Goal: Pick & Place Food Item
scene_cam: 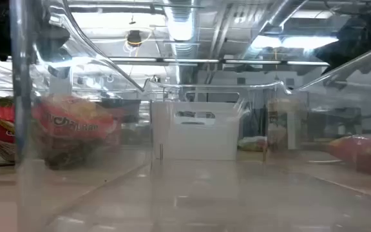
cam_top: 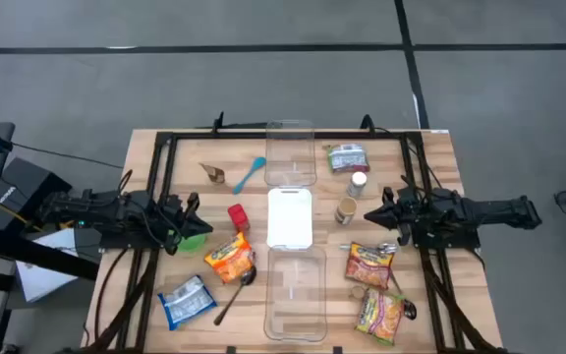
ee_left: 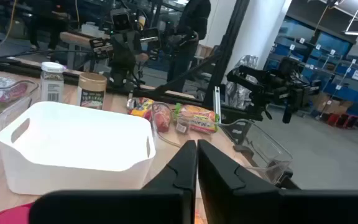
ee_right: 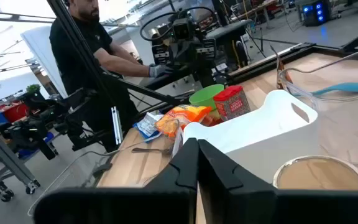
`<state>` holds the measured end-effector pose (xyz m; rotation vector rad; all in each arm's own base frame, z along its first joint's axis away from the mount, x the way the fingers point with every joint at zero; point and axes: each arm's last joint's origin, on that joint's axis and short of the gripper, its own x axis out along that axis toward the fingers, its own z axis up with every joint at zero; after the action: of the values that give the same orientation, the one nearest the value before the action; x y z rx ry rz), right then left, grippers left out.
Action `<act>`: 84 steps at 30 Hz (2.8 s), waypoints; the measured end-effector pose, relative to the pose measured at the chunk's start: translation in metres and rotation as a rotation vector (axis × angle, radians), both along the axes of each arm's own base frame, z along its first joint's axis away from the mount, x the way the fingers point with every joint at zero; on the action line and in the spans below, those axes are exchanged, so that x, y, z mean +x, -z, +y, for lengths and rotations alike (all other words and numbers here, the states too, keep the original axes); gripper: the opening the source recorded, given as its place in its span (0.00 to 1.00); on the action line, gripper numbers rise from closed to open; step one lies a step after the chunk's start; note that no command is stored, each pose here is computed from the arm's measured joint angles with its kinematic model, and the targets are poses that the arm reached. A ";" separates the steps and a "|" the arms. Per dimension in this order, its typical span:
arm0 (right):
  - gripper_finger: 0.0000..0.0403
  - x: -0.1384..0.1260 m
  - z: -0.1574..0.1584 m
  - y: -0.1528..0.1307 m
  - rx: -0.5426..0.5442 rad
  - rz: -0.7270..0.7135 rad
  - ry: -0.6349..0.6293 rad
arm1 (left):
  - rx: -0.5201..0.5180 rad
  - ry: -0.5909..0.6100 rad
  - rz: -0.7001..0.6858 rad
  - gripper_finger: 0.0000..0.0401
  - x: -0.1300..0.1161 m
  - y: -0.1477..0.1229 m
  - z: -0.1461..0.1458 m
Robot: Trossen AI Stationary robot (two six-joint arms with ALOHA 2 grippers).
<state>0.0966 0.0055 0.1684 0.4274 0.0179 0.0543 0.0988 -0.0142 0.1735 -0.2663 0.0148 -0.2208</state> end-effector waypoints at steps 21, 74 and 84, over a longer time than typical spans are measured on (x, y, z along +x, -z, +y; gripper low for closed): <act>0.00 0.000 0.000 0.000 0.000 0.000 0.000 | 0.000 0.000 0.000 0.02 0.000 0.000 0.000; 0.00 0.000 0.000 0.000 0.000 0.000 0.000 | -1.177 -0.641 -0.420 0.02 0.061 -0.044 0.021; 0.00 0.000 0.000 0.000 0.000 0.000 0.000 | -0.691 -0.702 -0.609 0.02 0.071 -0.122 0.021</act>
<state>0.0966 0.0055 0.1684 0.4272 0.0179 0.0543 0.1695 0.0065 0.2951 -0.8592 -0.7605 0.4136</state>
